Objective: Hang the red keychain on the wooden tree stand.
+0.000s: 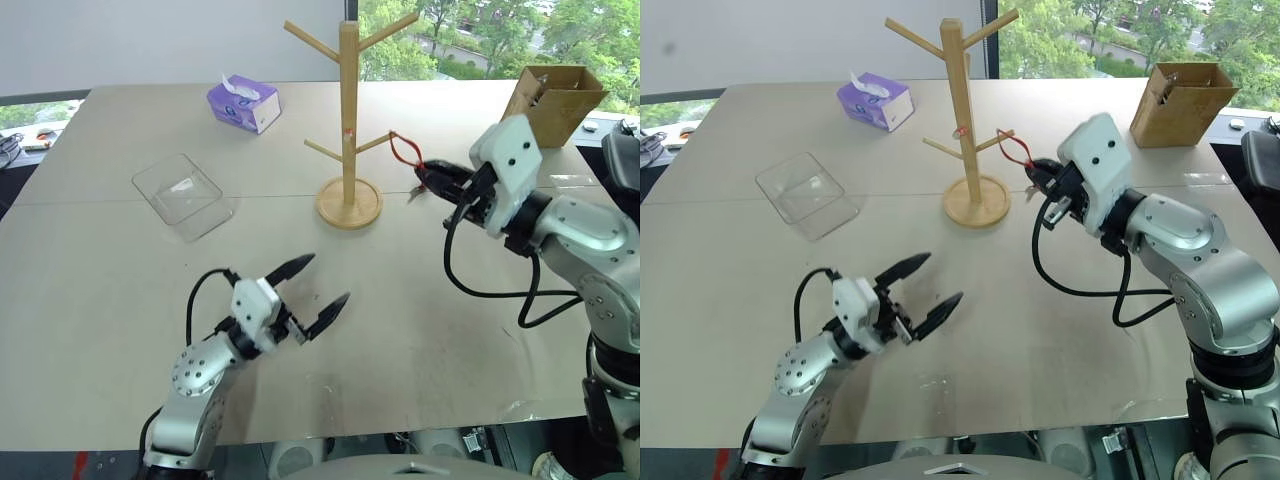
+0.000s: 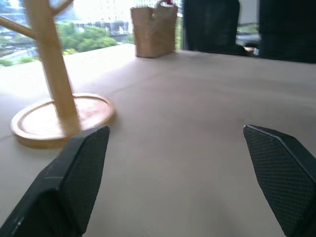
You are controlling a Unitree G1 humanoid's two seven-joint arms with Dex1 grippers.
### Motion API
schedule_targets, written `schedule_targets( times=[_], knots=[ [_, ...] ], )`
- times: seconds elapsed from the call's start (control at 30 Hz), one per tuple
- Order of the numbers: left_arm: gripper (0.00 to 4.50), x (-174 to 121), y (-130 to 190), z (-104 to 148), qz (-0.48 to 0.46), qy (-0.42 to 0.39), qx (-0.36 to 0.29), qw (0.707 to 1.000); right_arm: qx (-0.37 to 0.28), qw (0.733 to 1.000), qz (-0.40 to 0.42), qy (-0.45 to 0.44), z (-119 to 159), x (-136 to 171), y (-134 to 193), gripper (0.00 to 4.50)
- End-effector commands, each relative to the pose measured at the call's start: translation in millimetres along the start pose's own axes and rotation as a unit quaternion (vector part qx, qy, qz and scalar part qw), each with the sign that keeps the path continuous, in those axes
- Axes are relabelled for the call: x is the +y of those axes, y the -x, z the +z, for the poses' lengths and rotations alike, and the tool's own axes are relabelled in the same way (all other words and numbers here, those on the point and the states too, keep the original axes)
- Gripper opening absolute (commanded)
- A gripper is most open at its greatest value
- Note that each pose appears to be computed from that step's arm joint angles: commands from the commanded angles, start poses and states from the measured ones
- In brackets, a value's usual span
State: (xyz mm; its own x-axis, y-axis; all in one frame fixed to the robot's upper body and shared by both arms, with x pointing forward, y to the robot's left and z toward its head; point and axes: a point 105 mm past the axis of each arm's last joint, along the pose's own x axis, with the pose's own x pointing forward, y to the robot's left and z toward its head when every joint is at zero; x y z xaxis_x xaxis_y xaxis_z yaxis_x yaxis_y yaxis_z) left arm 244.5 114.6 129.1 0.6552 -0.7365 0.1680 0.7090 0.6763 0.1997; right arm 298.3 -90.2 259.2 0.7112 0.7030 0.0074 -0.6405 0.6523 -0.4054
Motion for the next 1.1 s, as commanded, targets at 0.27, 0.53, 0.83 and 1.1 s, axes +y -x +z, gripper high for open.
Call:
schedule_targets(
  times=[0.27,0.53,0.83,1.1],
  knots=[
    [4.50,18,-27,73,0.049,0.004,-0.021,0.999,-0.063,0.983,0.017,0.169,20,6,-23,0.07],
    [4.50,16,-32,82,0.051,0.040,-0.015,0.998,-0.068,0.978,0.015,0.198,11,3,-47,0.07],
    [4.50,21,-26,89,0.078,0.010,-0.033,0.996,-0.116,0.974,0.012,0.192,25,8,-55,0.07],
    [4.50,24,-26,93,0.081,-0.003,-0.042,0.996,-0.128,0.972,0.028,0.196,27,16,-51,0.07]
  ],
)
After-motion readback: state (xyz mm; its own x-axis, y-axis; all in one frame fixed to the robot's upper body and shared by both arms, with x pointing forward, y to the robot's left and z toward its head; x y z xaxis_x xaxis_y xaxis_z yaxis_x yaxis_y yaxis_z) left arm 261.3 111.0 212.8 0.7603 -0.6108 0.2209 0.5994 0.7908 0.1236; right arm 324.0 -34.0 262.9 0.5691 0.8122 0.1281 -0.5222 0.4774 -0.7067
